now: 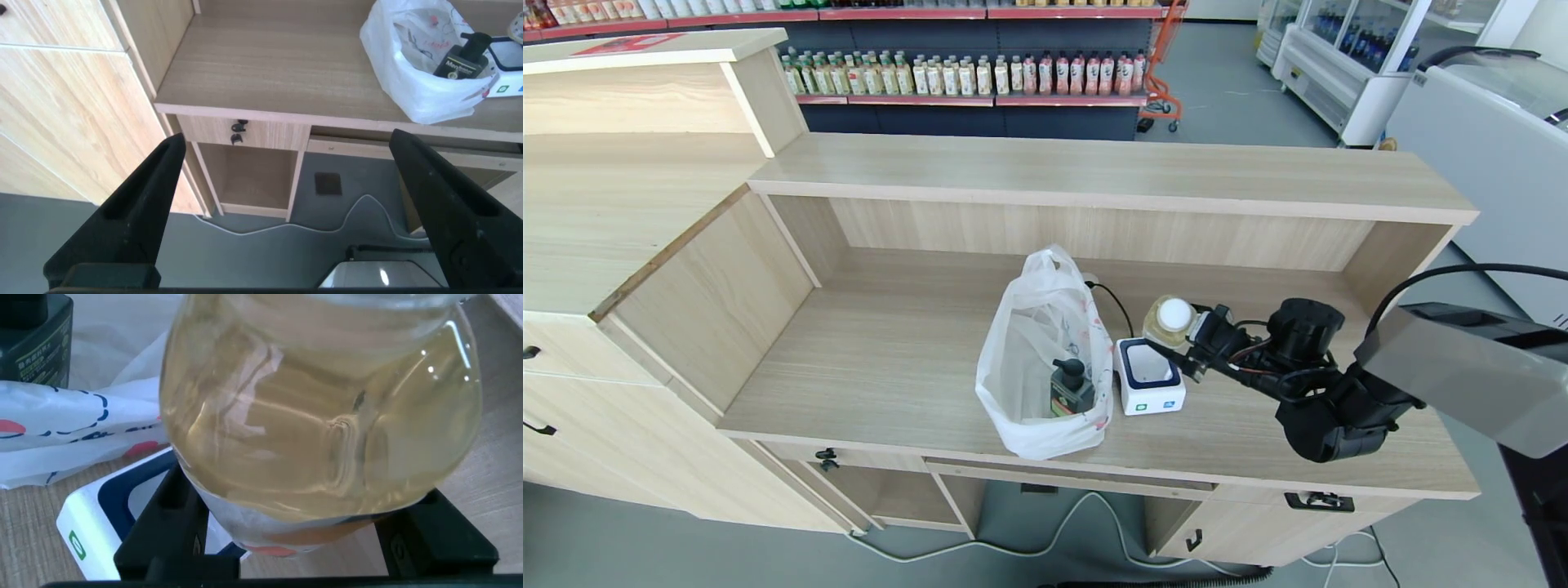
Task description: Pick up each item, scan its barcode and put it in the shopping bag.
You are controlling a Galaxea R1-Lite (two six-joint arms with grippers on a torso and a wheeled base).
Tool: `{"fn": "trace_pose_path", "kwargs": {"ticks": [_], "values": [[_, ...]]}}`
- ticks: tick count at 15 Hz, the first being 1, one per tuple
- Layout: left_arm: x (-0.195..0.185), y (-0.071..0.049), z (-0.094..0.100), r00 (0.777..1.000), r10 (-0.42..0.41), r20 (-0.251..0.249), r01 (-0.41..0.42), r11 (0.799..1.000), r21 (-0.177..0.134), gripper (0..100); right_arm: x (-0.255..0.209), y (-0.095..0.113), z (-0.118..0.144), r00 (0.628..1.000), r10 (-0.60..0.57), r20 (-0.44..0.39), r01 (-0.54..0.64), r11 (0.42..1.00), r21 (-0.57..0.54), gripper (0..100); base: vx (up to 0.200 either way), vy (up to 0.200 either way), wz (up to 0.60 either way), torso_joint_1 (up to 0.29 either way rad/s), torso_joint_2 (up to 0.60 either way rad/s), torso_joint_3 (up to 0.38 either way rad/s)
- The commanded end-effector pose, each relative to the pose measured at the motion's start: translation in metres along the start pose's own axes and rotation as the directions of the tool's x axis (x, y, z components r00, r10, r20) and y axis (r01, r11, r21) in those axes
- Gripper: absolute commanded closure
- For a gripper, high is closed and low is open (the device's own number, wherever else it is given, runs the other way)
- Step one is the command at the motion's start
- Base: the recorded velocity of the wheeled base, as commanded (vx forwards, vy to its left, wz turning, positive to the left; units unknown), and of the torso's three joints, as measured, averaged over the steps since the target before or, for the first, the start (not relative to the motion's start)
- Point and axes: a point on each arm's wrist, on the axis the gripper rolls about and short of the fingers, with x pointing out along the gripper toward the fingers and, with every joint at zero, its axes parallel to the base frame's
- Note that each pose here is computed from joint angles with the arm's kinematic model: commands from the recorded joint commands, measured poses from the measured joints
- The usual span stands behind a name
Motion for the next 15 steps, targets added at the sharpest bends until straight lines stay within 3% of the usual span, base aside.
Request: {"fn": "trace_pose_path", "kwargs": {"ticks": [1,15], "values": [[0.000,0.000,0.000,1.000,0.000,0.002,0.000,1.000,0.001,0,0.005,0.003,-0.003,1.000,0.004,0.008,-0.004,1.000,-0.001,100,0.000,0.000,0.00,0.000,0.00,0.000],[0.000,0.000,0.000,1.000,-0.001,0.001,0.001,1.000,-0.002,0,0.015,0.019,-0.017,0.998,0.046,0.032,-0.046,0.999,0.011,100,0.000,0.000,0.00,0.000,0.00,0.000]]}}
